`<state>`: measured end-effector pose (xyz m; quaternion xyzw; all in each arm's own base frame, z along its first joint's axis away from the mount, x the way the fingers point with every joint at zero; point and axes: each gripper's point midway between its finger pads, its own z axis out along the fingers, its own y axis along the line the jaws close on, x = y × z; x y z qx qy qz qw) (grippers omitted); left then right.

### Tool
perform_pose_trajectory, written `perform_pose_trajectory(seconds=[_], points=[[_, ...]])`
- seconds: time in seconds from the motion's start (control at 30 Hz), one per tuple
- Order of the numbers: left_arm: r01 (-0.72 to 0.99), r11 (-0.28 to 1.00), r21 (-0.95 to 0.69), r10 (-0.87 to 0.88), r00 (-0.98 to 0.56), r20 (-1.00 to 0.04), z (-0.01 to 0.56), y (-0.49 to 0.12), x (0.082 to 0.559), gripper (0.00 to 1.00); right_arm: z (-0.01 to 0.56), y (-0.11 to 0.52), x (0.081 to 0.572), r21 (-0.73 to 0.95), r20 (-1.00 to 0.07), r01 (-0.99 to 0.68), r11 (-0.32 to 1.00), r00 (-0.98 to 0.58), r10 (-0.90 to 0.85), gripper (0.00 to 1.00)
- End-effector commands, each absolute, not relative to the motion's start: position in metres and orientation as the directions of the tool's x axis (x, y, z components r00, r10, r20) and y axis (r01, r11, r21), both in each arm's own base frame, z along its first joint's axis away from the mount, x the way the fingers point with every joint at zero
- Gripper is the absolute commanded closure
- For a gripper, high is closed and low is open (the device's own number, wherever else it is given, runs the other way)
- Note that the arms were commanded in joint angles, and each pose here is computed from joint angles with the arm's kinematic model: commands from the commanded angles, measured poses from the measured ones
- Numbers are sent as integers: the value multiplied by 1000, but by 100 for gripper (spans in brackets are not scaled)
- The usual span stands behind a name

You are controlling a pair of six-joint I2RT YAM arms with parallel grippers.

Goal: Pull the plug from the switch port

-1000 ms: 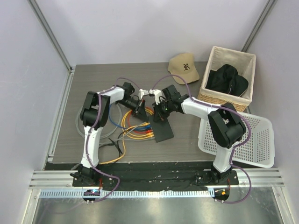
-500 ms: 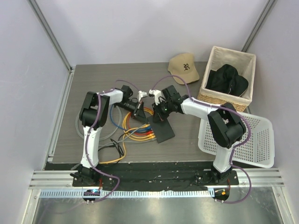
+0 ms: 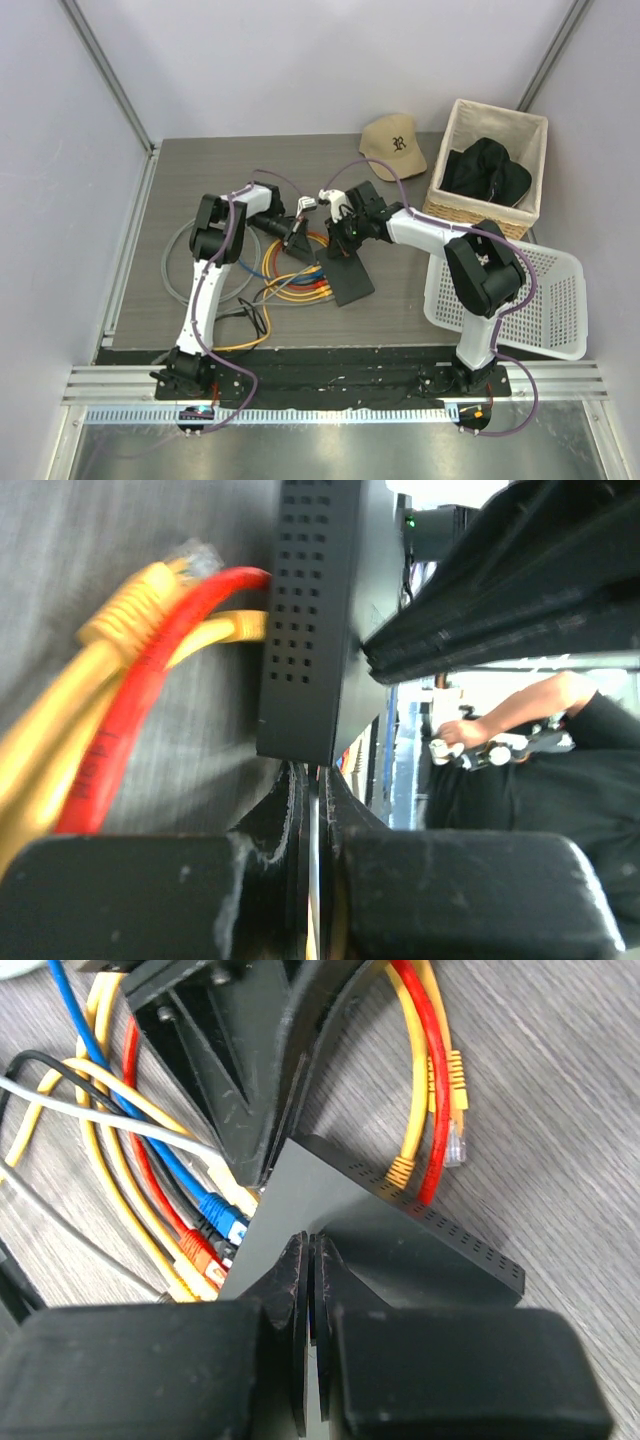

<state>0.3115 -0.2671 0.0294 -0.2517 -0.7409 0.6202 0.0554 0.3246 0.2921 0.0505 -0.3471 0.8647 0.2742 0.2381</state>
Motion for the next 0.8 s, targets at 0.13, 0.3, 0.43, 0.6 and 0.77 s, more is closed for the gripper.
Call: perform_pose_trajectory(seconds=[0.13,0.3,0.43,0.6,0.77], points=[[145,113,-983,492,-868,-72,51,-244,257,100,-37,206,290,129,-288,-657,743,-741,-606,99],[190,154,-970,548,-833,-77,49,-237,257,100,-38,209,292,133,-287,-660,739,-740,-609,99],[253,222,-942,597,-799,-74,40,-226,259,100,-37,212,293,132,-292,-665,735,-735,-612,99],[271,281,-921,630,-776,-36,23,-217,263,100,-36,212,293,127,-299,-670,731,-729,-616,99],[313,445,-839,546,-838,-23,10,-218,282,100,-35,211,293,120,-303,-674,729,-724,-620,99]])
